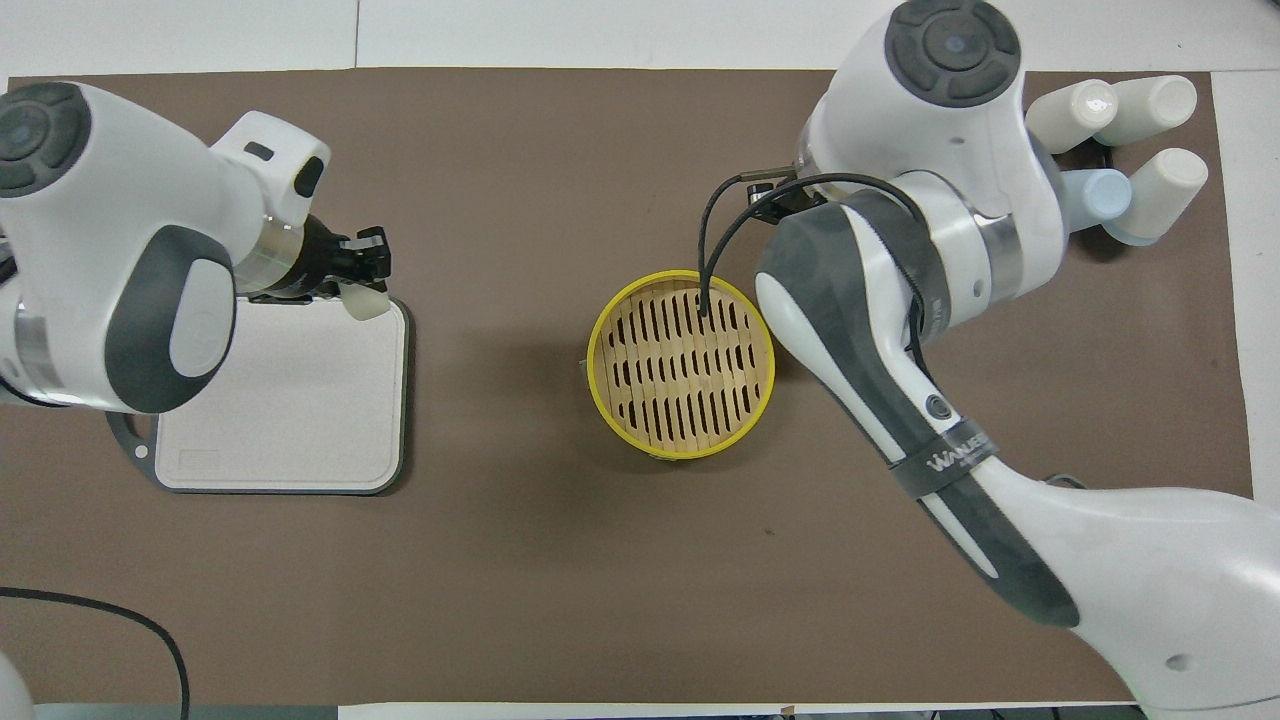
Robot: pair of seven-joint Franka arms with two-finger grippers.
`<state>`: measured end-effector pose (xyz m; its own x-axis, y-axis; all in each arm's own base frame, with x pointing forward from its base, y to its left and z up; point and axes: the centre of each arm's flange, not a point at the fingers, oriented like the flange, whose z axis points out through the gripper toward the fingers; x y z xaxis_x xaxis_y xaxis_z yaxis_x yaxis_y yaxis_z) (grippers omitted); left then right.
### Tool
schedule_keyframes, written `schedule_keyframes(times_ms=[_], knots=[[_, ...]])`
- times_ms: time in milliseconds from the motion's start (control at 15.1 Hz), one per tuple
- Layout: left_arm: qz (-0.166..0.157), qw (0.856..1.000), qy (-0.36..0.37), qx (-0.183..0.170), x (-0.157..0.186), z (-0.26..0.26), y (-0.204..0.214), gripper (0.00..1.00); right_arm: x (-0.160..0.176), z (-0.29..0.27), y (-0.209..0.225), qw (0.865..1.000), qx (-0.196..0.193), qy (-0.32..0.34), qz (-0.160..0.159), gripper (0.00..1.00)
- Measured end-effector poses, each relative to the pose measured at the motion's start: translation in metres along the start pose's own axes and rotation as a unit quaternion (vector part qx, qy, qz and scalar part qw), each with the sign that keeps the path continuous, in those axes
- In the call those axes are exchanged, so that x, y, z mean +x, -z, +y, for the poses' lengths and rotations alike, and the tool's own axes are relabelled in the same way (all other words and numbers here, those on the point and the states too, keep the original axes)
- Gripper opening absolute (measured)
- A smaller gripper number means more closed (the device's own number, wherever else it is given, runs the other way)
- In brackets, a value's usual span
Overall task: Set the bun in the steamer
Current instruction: 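Carry the bun with the left gripper and release it into the steamer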
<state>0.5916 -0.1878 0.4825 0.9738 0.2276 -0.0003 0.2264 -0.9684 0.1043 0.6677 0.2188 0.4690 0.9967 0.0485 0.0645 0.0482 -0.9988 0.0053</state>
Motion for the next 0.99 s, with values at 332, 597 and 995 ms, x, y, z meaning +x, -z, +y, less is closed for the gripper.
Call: schedule_keyframes(times_ms=[332,597,995], knots=[[0.020,0.999,-0.030,-0.033,-0.065,0.132,-0.021,0.31,0.012,0.077,-0.005,0.999,-0.007,0.040,-0.021,0.09],[0.010,0.996,-0.079,-0.027,-0.120,0.201,-0.109,0.31,0.013,0.082,-0.004,0.999,-0.007,0.039,-0.021,0.09],[0.000,0.994,-0.106,-0.009,-0.145,0.224,-0.179,0.31,0.013,0.082,-0.004,0.999,-0.007,0.040,-0.021,0.09]])
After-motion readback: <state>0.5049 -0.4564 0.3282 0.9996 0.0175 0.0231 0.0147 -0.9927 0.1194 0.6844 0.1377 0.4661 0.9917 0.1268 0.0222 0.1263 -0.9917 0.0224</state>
